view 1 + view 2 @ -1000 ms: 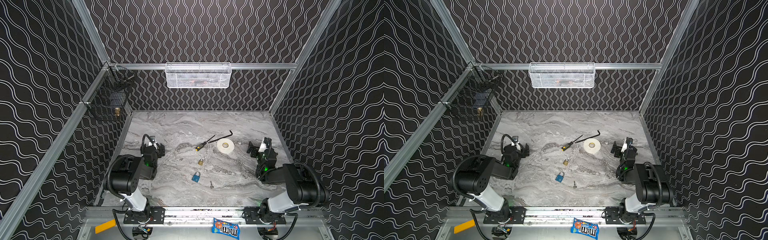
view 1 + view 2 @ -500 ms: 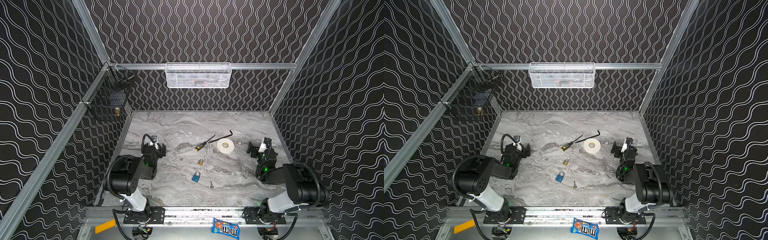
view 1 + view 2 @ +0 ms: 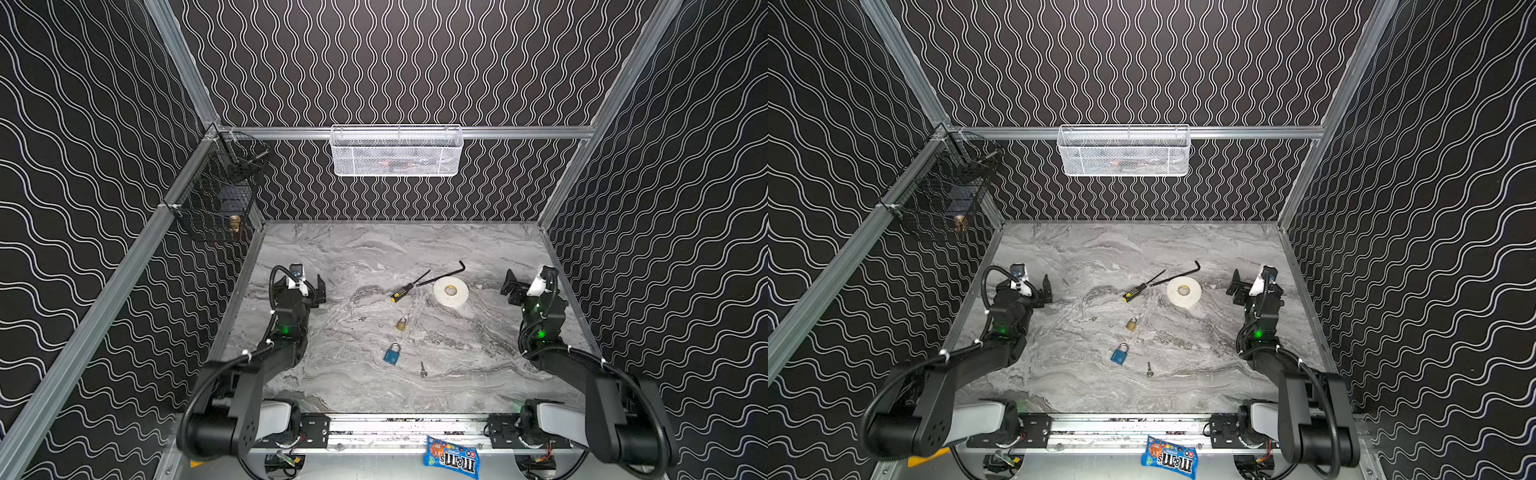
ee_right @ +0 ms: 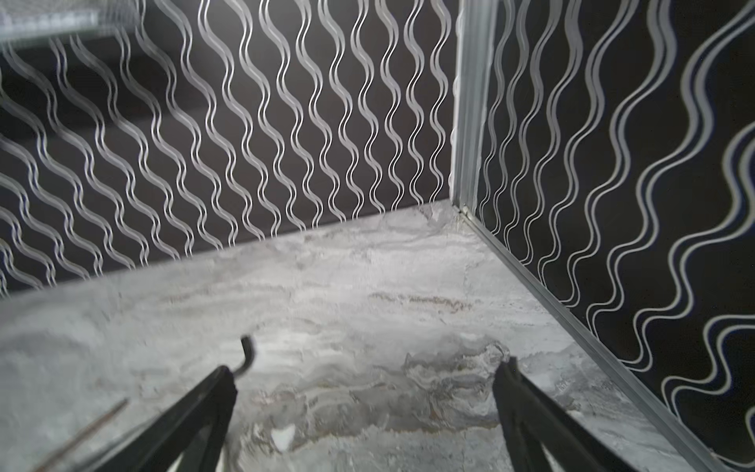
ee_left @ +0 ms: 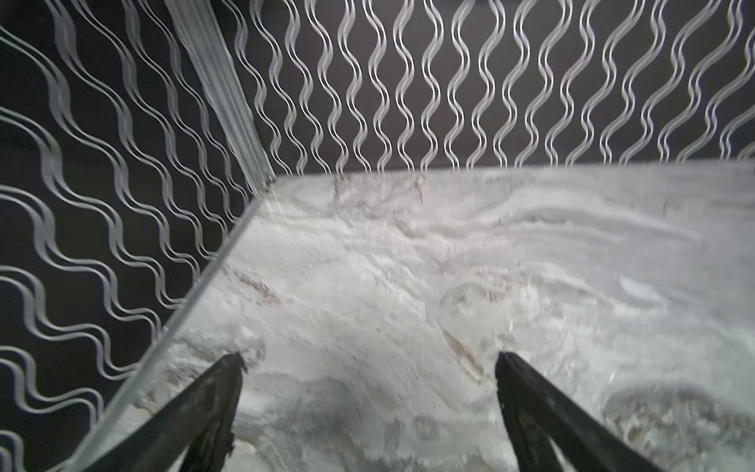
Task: Unlock with the key
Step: 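Move the right gripper toward the silver key while the left gripper approaches the blue padlock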
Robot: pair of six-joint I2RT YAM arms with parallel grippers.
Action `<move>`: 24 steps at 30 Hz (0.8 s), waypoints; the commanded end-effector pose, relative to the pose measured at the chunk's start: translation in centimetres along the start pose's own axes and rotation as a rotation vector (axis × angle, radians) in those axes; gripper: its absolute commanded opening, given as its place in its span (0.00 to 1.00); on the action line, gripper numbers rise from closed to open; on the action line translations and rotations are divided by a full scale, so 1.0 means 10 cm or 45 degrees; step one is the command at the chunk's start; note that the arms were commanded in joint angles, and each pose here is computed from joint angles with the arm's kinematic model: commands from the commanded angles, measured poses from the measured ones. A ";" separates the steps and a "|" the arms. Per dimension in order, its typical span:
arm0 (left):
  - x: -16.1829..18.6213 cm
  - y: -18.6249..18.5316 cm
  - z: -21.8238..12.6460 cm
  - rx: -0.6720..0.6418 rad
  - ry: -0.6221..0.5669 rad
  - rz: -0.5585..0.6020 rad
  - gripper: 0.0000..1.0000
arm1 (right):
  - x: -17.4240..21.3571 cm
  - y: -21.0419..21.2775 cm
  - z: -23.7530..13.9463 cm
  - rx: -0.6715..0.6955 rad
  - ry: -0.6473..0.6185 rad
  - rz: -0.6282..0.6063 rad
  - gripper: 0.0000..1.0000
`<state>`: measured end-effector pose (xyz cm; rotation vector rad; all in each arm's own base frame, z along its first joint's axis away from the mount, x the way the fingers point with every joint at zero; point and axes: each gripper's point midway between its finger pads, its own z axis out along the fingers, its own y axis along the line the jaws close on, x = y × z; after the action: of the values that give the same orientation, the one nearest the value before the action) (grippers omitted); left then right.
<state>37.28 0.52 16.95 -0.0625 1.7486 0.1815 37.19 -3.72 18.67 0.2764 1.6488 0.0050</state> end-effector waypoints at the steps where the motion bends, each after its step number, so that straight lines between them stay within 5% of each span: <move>1: -0.01 0.06 -0.12 -0.015 0.065 -0.084 0.99 | 0.05 0.00 -0.02 0.016 0.117 0.143 0.99; 10: -0.07 0.24 -0.39 -0.132 0.168 -0.553 0.99 | 0.35 -0.01 -0.15 0.137 0.432 0.636 0.99; 17: -0.04 -0.11 -0.34 0.077 0.353 -0.626 0.99 | 0.53 0.21 -0.19 0.036 0.672 0.637 0.99; 24: -0.08 -0.43 -0.51 0.328 0.359 -0.738 0.99 | 0.61 0.57 -0.32 -0.193 0.850 0.617 0.99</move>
<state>33.57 -2.58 18.12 -0.4267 1.9282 -0.3464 35.49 1.23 14.29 0.6718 2.1068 0.5406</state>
